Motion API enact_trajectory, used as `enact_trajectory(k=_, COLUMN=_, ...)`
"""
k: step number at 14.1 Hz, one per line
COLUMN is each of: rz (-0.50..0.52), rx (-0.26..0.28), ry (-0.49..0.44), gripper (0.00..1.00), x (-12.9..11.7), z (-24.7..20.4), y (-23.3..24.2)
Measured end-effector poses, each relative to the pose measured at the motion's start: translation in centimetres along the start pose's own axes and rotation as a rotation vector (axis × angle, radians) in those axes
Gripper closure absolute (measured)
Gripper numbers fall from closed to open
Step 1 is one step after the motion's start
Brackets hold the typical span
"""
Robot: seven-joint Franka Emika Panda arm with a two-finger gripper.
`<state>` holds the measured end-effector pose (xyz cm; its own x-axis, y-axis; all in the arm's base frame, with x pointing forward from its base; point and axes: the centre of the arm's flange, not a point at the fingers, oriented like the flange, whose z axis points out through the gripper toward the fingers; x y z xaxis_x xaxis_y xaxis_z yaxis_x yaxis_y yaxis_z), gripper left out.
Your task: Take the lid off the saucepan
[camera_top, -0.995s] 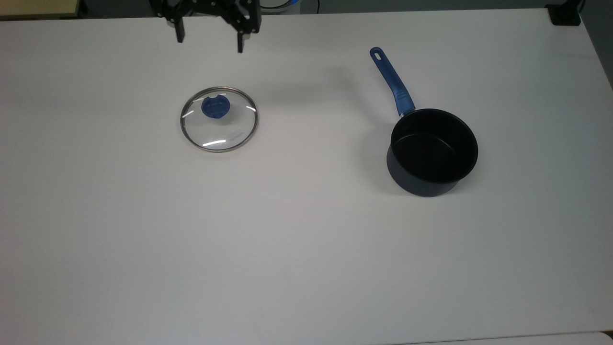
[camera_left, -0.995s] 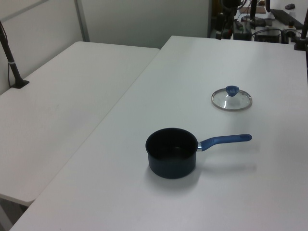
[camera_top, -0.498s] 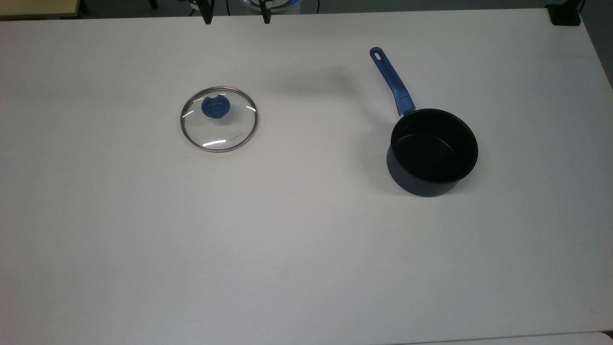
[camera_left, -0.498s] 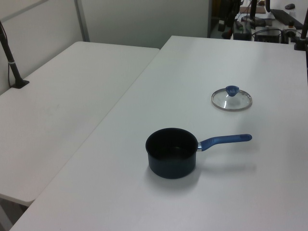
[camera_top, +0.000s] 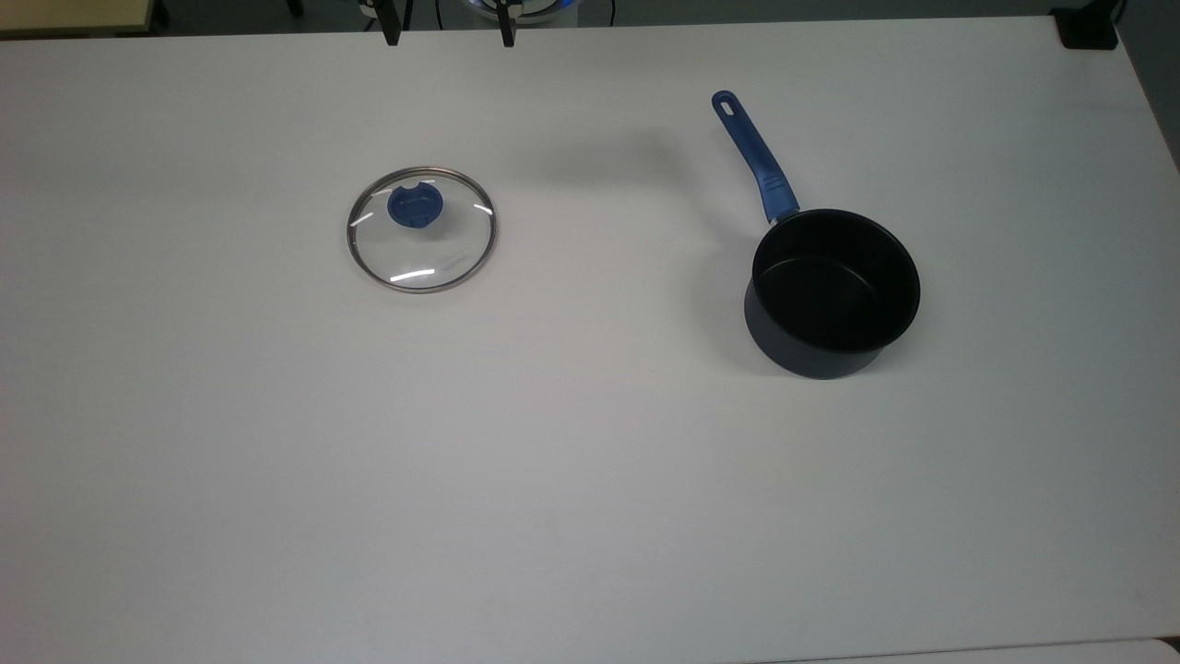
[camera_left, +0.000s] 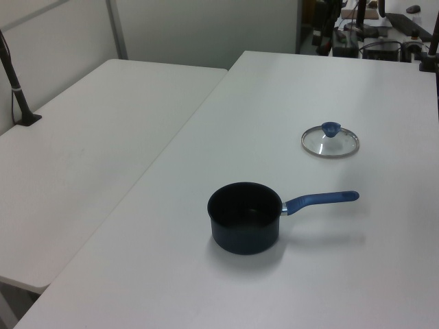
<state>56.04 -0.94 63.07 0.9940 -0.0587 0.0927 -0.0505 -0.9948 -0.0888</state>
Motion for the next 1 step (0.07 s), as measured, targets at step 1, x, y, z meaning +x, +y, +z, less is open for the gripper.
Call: enact_trajectory(k=1, rz=-0.017, rx=0.000, ry=0.000, gripper=0.00, x=0.00, z=0.00, y=0.01)
